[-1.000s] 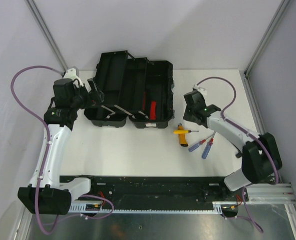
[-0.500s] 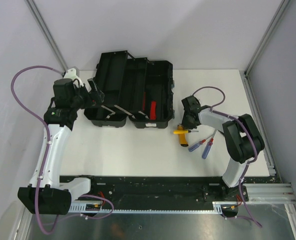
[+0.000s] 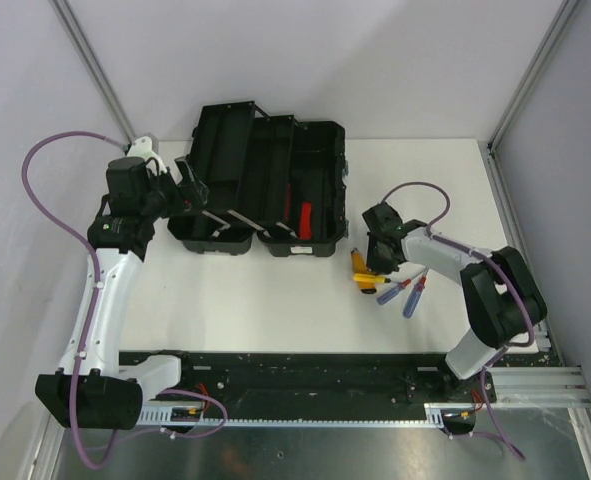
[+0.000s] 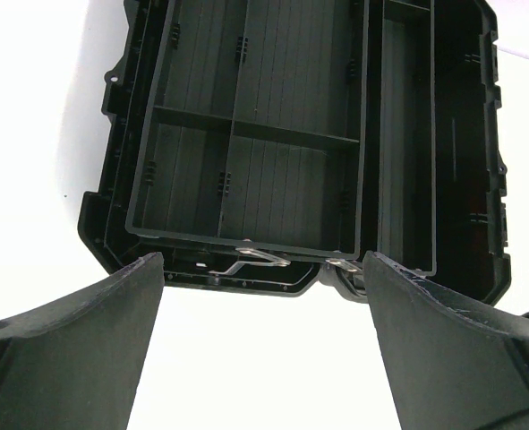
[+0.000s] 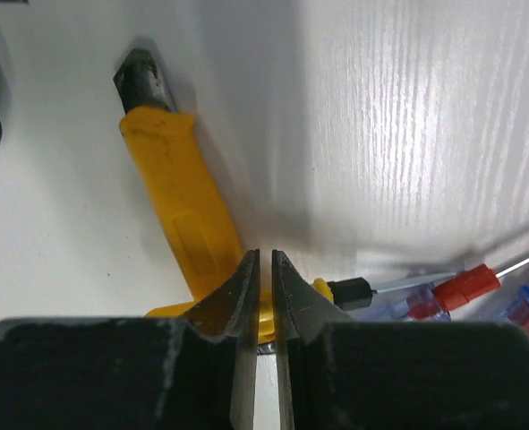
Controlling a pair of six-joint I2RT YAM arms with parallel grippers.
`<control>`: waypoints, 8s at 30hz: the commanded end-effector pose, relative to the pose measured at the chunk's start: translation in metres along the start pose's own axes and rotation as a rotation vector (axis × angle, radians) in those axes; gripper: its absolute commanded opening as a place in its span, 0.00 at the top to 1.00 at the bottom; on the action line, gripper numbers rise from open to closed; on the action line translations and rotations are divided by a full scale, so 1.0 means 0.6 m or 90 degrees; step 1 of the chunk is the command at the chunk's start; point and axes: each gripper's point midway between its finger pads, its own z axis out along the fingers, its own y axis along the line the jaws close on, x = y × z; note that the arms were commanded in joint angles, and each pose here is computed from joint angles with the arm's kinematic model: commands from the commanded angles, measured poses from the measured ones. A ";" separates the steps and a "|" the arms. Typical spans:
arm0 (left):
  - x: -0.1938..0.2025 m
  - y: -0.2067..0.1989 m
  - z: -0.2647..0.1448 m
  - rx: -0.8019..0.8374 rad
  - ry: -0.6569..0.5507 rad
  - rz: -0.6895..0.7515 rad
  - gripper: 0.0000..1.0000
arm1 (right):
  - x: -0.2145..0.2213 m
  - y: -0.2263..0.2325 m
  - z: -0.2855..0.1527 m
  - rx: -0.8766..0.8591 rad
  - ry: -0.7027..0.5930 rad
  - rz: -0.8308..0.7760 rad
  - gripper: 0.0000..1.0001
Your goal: Pack the tool kit
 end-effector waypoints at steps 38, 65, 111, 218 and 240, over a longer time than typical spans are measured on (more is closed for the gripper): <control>-0.019 -0.004 -0.015 0.001 -0.030 0.009 0.03 | -0.166 0.052 -0.088 -0.036 -0.270 -0.003 0.97; -0.032 -0.016 -0.025 0.018 -0.043 0.007 0.03 | -0.348 0.317 -0.154 -0.246 -0.362 0.006 0.95; -0.053 -0.035 -0.040 0.048 -0.058 0.012 0.03 | -0.375 0.321 -0.030 -0.123 -0.311 0.044 0.45; 0.007 -0.166 -0.007 0.239 0.046 0.090 0.03 | -0.306 -0.116 0.120 0.008 -0.092 0.023 1.00; 0.130 -0.263 0.022 0.304 0.100 0.150 0.03 | -0.396 -0.042 -0.041 -0.159 -0.220 0.111 1.00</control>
